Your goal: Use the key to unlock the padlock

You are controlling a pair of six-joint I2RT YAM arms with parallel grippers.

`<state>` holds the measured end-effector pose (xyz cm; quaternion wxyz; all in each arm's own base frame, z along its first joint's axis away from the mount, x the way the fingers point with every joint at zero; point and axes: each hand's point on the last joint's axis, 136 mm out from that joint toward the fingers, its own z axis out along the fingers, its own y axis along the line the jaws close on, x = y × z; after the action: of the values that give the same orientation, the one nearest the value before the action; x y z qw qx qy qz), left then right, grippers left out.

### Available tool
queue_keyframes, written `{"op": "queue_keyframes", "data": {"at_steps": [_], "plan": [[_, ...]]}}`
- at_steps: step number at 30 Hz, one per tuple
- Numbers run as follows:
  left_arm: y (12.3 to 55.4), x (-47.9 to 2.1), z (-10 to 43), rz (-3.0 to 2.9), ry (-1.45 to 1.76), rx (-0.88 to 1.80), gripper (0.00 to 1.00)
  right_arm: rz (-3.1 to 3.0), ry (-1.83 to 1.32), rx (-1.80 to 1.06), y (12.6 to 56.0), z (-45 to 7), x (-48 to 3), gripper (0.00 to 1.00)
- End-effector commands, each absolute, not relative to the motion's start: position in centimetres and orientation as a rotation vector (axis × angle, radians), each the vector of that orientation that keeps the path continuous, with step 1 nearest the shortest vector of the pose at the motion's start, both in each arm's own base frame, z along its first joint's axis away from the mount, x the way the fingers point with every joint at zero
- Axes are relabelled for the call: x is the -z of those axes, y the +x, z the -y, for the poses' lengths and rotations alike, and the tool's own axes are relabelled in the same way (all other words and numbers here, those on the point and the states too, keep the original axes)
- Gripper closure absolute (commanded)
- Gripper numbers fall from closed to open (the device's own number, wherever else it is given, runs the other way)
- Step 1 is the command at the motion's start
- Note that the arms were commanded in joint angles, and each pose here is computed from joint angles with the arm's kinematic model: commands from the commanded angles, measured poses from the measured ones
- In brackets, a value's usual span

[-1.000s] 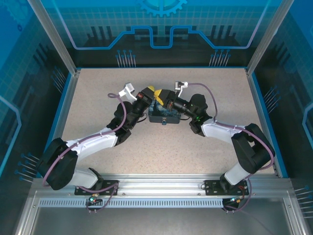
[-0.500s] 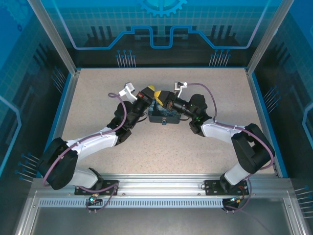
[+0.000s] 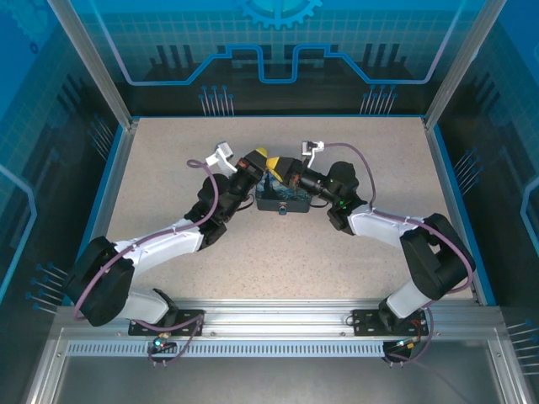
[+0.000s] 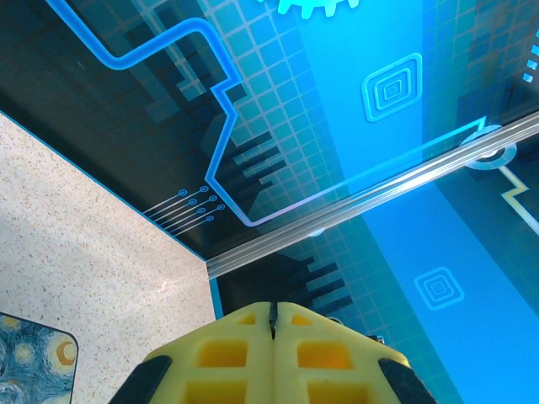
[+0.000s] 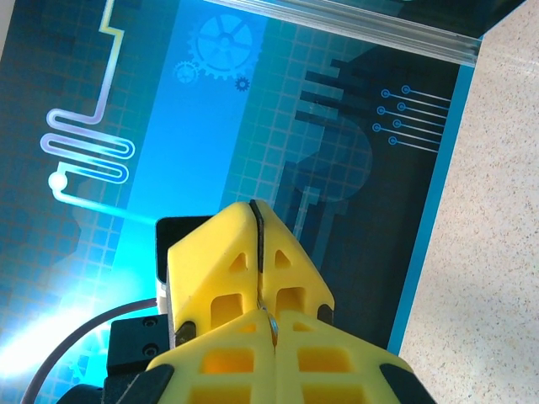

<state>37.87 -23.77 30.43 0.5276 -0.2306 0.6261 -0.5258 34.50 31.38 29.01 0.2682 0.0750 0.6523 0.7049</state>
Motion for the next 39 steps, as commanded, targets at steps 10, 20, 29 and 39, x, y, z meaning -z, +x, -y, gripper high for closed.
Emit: {"op": "queue_keyframes", "data": {"at_steps": [10,20,29,39], "plan": [[36.7,-32.6,22.2,-1.46,-0.556,1.242,0.37,-1.739,0.174,-1.826,33.7,-28.6,-29.0,1.0],[33.8,-31.5,19.8,-1.698,-0.415,1.003,0.1,-1.886,0.12,-1.638,31.8,-25.2,-25.9,1.0],[30.8,-23.2,19.9,-2.043,-0.284,0.855,0.01,-2.058,0.192,-1.428,31.2,-21.0,-20.8,1.0],[29.3,-14.1,21.7,-2.274,-0.108,0.696,0.01,-2.108,0.388,-1.297,33.1,-16.3,-18.1,1.0]]}}
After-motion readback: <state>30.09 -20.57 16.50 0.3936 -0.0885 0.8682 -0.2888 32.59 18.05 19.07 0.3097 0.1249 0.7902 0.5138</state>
